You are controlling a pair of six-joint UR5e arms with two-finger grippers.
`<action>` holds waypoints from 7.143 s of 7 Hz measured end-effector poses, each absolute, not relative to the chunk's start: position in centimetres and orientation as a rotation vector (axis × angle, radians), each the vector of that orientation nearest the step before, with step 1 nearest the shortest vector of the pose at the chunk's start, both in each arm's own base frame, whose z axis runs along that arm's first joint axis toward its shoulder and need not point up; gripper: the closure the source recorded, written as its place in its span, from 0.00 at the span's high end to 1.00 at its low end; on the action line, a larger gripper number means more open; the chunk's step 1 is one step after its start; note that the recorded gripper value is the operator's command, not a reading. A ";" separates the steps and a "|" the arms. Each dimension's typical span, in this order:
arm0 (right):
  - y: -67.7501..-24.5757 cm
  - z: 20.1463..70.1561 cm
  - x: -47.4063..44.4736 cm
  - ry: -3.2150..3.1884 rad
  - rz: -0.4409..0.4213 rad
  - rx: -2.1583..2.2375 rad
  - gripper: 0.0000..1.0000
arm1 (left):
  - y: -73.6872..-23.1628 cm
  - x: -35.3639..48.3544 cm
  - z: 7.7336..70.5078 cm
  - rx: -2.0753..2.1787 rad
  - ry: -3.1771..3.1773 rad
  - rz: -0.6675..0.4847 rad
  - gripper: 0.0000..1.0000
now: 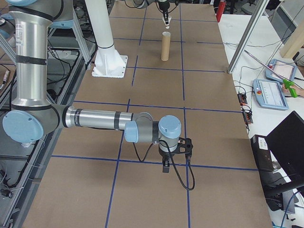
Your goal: Collect badminton balls into bucket
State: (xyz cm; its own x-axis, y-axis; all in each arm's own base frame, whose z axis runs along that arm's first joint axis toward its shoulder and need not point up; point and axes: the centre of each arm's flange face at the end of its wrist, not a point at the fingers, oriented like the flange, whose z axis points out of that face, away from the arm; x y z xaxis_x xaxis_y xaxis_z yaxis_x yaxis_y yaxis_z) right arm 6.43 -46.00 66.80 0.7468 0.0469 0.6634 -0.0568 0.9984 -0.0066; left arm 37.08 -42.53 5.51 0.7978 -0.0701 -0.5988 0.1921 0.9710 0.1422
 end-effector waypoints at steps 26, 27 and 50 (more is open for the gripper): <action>-46.0 66.8 6.4 -0.725 0.057 0.014 1.00 | -58.0 1.1 49.2 0.105 0.717 0.239 1.00; -46.0 66.8 6.4 -0.725 0.057 0.014 1.00 | -55.6 -2.2 54.7 0.059 0.715 0.200 1.00; -46.0 66.8 6.4 -0.725 0.057 0.014 1.00 | -48.7 -4.9 65.0 0.020 0.741 0.146 1.00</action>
